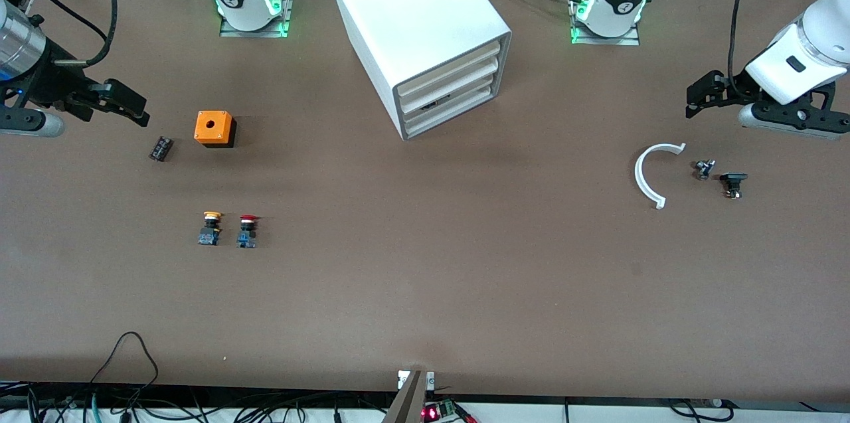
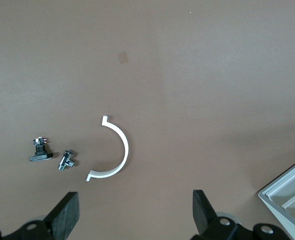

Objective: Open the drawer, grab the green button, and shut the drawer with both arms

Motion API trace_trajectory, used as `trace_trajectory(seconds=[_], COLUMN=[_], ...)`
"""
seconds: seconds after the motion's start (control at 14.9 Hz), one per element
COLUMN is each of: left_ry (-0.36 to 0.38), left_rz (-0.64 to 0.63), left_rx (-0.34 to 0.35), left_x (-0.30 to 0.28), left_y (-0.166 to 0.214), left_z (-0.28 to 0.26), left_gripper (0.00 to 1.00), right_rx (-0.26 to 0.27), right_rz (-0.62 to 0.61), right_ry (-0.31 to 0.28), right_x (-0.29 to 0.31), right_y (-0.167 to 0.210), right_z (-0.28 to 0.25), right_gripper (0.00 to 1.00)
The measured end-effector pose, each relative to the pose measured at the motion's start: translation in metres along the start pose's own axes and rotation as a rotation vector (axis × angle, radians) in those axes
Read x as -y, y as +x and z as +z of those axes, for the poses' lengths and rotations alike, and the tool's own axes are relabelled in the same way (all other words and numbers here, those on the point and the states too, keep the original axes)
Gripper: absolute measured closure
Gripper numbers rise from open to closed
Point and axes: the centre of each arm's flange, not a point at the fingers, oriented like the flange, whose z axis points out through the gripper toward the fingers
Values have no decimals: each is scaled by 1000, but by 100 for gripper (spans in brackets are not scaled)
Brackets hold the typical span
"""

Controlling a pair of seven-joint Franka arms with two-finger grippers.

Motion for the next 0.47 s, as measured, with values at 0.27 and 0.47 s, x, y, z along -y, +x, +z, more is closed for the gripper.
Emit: trace_trajectory(seconds=[0.27,0.47], left_ry=[0,0], left_rz=[0,0], left_rx=[0,0], left_x=[0,0], left_y=[0,0], left_z=[0,0], left_gripper=[0,0], right_rx=[1,-6], right_rz=[0,1], right_ry=[-1,-4], right_x=[0,-1], right_y=[2,3], right_z=[1,-2], right_gripper=[0,0])
